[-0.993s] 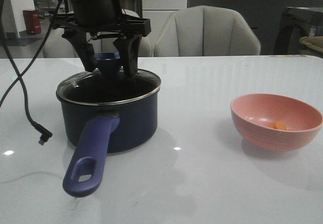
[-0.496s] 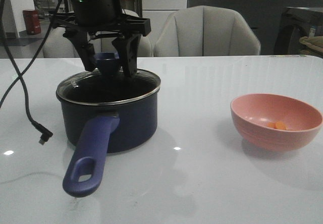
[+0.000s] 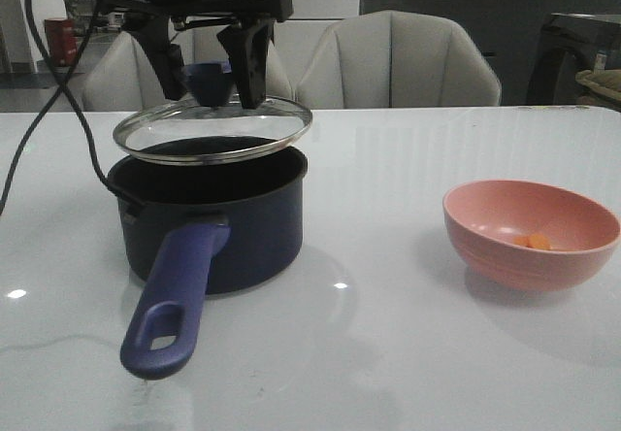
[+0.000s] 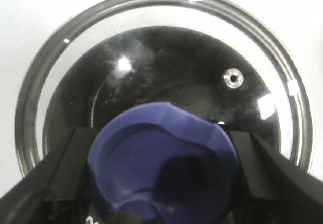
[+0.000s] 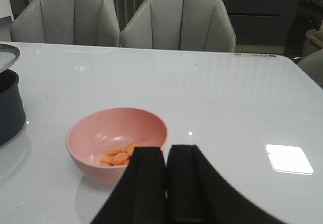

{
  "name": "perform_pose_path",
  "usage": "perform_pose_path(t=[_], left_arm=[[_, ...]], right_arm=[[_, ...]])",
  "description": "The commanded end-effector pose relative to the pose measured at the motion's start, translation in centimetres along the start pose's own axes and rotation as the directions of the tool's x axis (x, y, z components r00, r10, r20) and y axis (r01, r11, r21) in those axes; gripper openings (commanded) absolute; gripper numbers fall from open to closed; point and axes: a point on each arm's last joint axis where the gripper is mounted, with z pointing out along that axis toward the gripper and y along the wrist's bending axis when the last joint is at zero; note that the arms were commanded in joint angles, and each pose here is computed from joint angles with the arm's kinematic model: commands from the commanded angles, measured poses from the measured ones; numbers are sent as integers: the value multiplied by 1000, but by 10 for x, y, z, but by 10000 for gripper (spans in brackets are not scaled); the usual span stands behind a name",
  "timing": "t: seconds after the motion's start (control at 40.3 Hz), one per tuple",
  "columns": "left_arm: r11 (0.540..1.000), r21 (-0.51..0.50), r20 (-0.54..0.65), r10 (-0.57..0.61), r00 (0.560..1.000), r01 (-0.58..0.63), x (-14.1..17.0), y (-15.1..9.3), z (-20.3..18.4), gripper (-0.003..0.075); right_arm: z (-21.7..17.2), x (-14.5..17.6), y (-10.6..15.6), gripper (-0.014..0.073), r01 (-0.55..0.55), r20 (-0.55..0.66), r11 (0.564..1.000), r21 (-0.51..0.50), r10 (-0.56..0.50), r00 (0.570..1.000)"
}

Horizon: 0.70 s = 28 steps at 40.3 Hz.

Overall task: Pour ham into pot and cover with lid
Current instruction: 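Lift the glass lid off the saucepan with the left gripper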

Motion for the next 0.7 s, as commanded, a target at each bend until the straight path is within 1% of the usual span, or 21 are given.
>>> perform_pose_path(t=[0.0,0.223,0.397,0.546,0.67], left_arm=[[1000,18,84,-9,996,8,-2,1,-39,176],[1000,8,79,-6,997,6,-1,2,-39,176],[999,-51,99,7,995,-1,0,8,-49,176],[991,-128,168,-21,986,43,4,20,-75,176],[987,-138,197,-55,979,83,12,38,-93,176]], right_arm=[[-1,-4,0,148,14,86,1000,4,-14,996],[-1,-4,0,148,14,86,1000,4,-14,996],[-1,-4,0,148,14,86,1000,4,-14,996],[-1,-4,0,148,14,86,1000,4,-14,996],[-1,-4,0,148,14,86,1000,4,-14,996]])
